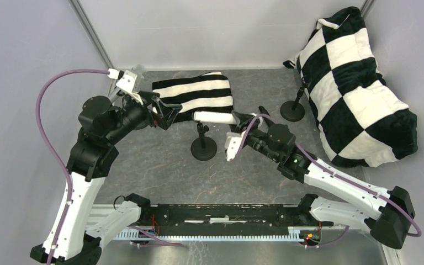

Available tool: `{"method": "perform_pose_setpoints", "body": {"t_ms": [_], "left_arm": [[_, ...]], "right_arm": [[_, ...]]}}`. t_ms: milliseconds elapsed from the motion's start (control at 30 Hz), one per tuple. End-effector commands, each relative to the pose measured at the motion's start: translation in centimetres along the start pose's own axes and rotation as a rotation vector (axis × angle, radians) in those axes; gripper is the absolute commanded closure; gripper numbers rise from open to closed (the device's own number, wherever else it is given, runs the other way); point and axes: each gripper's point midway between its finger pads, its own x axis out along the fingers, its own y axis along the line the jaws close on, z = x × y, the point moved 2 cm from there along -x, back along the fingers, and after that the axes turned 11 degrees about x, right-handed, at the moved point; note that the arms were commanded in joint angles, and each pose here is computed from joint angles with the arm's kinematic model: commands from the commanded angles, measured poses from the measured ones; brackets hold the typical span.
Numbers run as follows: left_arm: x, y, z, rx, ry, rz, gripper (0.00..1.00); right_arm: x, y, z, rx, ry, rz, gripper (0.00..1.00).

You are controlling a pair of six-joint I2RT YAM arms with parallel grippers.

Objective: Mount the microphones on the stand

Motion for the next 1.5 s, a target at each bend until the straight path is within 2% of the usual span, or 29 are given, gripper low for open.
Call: {"method": "perform_pose_setpoints", "body": {"t_ms": [0, 133, 333, 767, 900, 1100, 1467], "left_arm": [[-0.4, -2.2, 2.0, 0.088, -0.036, -0.16, 0.0], [0.2, -3.7, 1.6, 0.093, -0.002, -0.291, 0.0], [1.5, -5.0, 0.8, 0.04, 0.053, -0.404, 0.05], [4.1, -9.4, -1.8, 0.084, 0.146, -0.517, 0.08], [5.0, -11.4, -3.4, 0.142, 0.201, -0.556, 0.1], [6.0, -12.5, -4.3, 0.182, 0.236, -0.565, 0.22], [6.5, -13.9, -6.8, 0.223, 0.327, -0.622, 0.35]], "right_arm": [[-0.6, -0.9, 2.5, -0.358, -0.01, -0.019, 1.0], [-0.7, -0.7, 4.7, -0.483, -0.094, -0.036, 1.0], [-0.8, -0.8, 6.4, -0.607, -0.116, -0.064, 1.0], [-2.1, -0.2, 7.0, -0.666, -0.133, -0.049, 1.0], [-2.4, -0.6, 7.4, -0.676, -0.137, -0.064, 1.0], [-2.9, -0.6, 7.7, -0.676, -0.151, -0.083, 1.0], [-3.2, -0.7, 7.6, -0.694, -0.143, -0.09, 0.99]]}}
